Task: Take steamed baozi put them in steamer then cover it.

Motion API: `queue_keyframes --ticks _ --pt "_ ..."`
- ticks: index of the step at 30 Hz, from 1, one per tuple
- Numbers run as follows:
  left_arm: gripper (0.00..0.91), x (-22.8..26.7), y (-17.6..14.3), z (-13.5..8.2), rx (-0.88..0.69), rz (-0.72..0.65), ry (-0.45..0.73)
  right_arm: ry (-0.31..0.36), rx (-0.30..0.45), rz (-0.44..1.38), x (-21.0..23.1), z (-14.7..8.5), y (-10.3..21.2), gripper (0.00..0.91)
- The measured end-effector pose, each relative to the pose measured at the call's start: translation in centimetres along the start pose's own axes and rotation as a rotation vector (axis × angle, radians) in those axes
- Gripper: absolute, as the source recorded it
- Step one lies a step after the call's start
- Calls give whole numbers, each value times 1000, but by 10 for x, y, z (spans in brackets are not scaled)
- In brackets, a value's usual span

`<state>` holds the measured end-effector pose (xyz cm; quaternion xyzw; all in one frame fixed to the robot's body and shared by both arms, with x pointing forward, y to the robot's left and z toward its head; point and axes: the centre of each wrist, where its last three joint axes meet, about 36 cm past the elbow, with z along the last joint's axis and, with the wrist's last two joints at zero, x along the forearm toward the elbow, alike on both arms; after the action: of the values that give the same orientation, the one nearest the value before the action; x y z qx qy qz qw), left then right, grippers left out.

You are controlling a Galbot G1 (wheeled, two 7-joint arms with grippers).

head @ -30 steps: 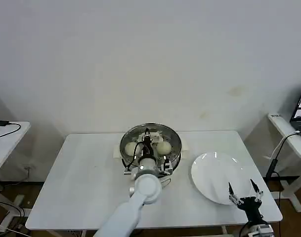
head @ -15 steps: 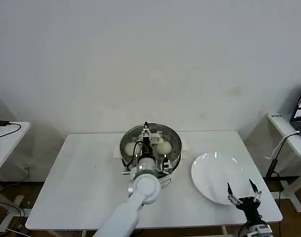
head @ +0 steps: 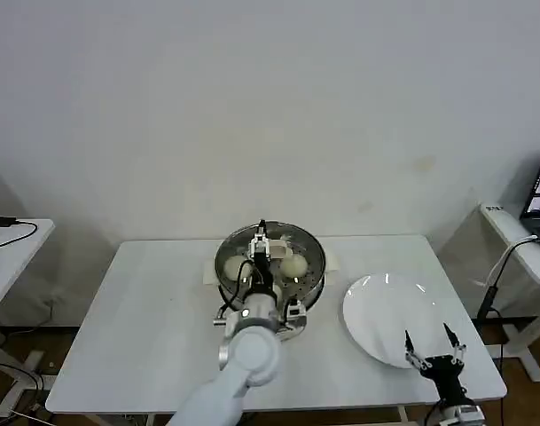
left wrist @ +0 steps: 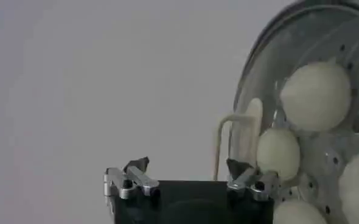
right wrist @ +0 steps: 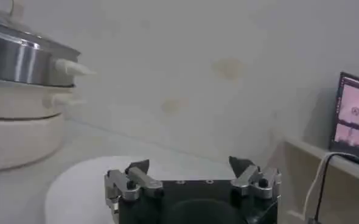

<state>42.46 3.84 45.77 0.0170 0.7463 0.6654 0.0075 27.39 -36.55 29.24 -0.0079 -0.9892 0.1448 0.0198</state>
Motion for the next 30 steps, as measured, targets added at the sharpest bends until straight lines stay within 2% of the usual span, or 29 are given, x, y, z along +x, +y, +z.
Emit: queue_keyframes --ticks 5,10,17,24,30 --pt "907 24 7 14 42 -13 -32 -1 0 -2 1 1 1 907" --pt "907 47 9 41 159 -20 -90 -2 -1 -6 2 2 3 907" --pt "907 71 2 95 525 8 -188 -1 8 -22 6 0 3 907" --pt "907 99 -13 158 931 -7 -107 1 13 -37 12 -5 2 907" --pt "907 130 -27 200 1138 -29 21 5 -11 -58 17 -12 2 907"
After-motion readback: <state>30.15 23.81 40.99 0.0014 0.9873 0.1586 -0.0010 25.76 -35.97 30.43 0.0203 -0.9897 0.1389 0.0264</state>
